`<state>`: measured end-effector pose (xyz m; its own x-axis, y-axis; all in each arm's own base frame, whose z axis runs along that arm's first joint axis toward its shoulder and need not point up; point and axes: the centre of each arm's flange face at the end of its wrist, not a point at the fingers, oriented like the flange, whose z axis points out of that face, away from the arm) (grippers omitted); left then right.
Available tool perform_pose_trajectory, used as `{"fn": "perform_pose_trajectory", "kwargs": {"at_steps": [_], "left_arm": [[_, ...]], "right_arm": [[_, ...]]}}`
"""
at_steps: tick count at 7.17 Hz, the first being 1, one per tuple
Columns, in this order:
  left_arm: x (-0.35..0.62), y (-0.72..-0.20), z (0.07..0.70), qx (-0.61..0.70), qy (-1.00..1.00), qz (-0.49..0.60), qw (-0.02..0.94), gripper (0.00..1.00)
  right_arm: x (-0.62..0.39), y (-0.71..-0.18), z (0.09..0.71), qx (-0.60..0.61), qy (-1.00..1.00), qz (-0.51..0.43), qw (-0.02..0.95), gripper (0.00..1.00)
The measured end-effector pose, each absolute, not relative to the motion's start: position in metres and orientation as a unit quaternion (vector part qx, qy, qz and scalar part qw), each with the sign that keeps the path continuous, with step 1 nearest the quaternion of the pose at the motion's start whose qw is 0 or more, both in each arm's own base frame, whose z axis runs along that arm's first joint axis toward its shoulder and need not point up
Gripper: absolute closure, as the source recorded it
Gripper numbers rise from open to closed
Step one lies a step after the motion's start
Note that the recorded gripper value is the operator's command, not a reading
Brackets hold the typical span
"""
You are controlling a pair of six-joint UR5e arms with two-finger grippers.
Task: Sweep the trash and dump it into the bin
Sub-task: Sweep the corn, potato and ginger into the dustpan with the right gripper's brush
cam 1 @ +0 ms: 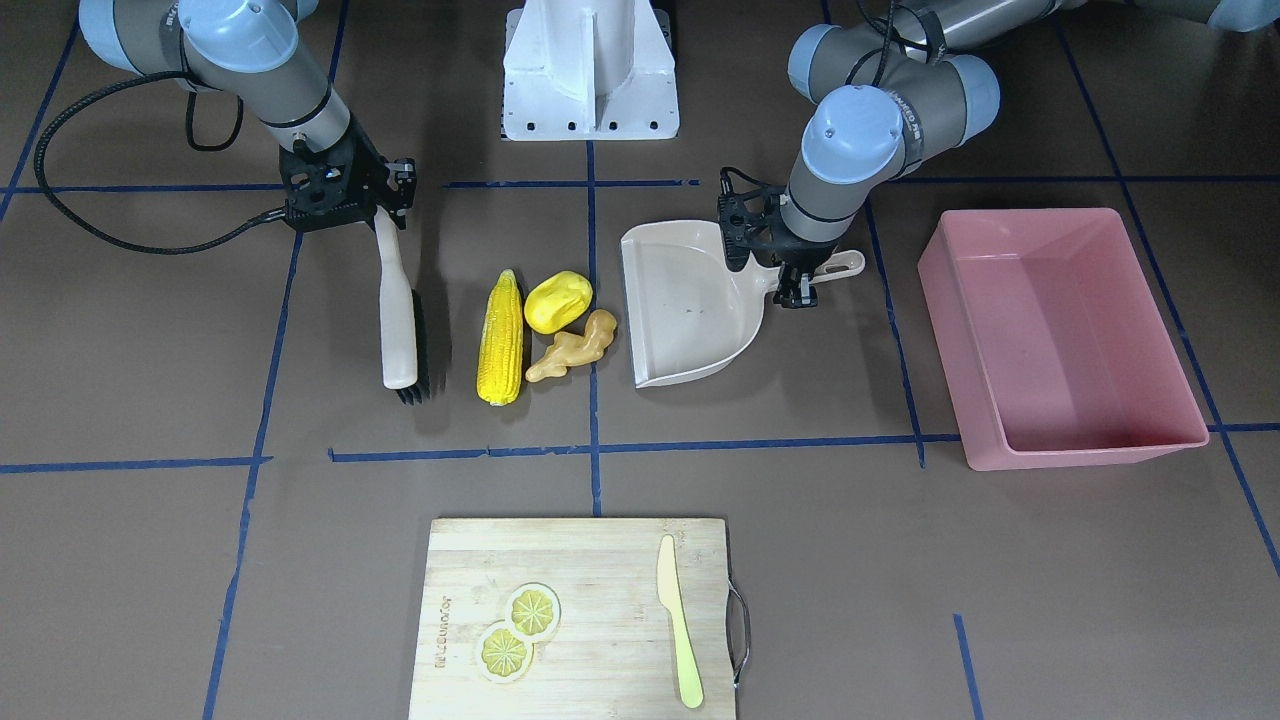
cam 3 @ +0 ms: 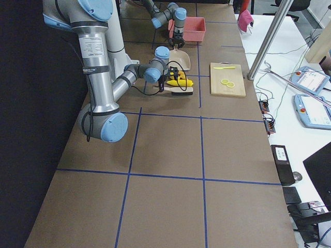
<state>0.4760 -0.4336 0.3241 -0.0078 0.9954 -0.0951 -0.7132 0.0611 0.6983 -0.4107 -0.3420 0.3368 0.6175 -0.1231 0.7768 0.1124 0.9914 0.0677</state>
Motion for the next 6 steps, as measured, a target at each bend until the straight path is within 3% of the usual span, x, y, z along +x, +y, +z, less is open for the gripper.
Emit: {"fn": "perform_pose_trajectory", "kwargs": {"at_steps": [6], "left_arm": [[0.499,-0.442,0.291,0.237,0.284,0.633,0.68,0.87]], "right_arm": [[-0.427,-0.339,0.328,-0.005,-0.437,-0.056,0.898,1.0]]}}
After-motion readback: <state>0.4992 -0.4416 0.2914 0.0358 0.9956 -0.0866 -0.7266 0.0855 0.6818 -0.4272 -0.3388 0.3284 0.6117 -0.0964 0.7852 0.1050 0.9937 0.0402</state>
